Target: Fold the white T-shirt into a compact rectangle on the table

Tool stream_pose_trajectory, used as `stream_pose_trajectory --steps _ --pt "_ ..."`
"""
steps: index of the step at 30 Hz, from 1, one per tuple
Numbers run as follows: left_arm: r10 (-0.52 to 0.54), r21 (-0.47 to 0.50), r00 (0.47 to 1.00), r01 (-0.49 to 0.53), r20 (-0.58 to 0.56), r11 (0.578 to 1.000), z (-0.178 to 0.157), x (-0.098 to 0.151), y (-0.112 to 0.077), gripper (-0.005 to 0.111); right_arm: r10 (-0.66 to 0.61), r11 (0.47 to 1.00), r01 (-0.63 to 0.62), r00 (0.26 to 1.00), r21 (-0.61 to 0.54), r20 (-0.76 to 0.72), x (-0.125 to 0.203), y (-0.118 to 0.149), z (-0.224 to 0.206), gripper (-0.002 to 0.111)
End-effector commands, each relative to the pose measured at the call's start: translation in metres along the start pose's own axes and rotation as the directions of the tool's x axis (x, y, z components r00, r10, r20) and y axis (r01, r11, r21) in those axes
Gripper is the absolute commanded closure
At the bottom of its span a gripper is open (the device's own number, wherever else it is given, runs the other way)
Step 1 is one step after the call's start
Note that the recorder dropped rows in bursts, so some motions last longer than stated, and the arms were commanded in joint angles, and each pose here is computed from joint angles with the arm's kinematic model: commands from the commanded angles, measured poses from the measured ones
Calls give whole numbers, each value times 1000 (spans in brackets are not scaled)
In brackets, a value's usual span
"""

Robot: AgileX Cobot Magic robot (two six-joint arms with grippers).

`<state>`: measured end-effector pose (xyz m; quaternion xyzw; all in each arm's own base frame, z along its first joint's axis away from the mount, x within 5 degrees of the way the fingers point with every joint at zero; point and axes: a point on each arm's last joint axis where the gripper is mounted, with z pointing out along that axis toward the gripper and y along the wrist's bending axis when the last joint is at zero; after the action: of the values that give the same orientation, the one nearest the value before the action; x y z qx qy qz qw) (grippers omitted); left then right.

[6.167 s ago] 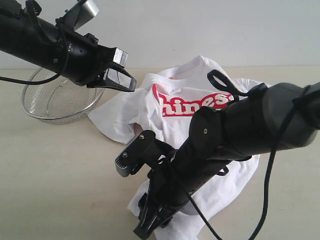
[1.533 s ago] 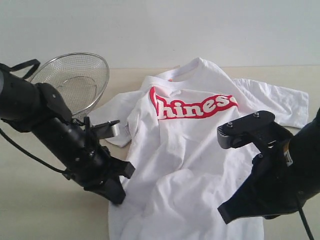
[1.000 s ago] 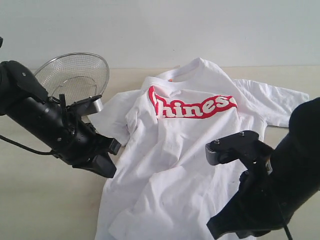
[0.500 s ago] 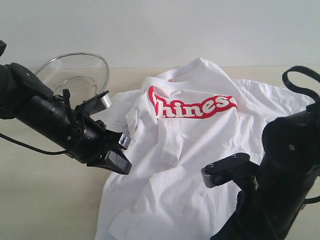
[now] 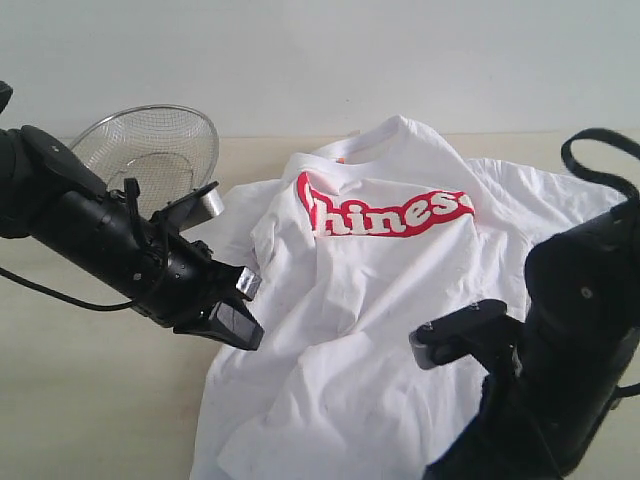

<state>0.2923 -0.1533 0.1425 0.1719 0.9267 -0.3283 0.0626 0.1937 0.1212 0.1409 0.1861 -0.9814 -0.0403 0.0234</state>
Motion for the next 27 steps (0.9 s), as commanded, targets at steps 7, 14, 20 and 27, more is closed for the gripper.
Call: stream_pose_trajectory --steps 7,14,20,27 --pt "14 9 1000 -14 -8 1000 2 1 -2 102 49 986 -34 995 -161 90 -16 15 -7 108" --pt "17 9 1000 -17 -8 1000 2 1 -2 102 6 1000 -7 1000 -22 -26 -15 3 16 108" --pt "24 9 1000 -24 -8 1000 2 1 -2 102 -8 998 16 993 66 -119 -11 -7 27 108" --pt "28 17 999 -28 -16 999 2 2 -2 102 41 972 14 973 235 -225 -5 -36 30 108"
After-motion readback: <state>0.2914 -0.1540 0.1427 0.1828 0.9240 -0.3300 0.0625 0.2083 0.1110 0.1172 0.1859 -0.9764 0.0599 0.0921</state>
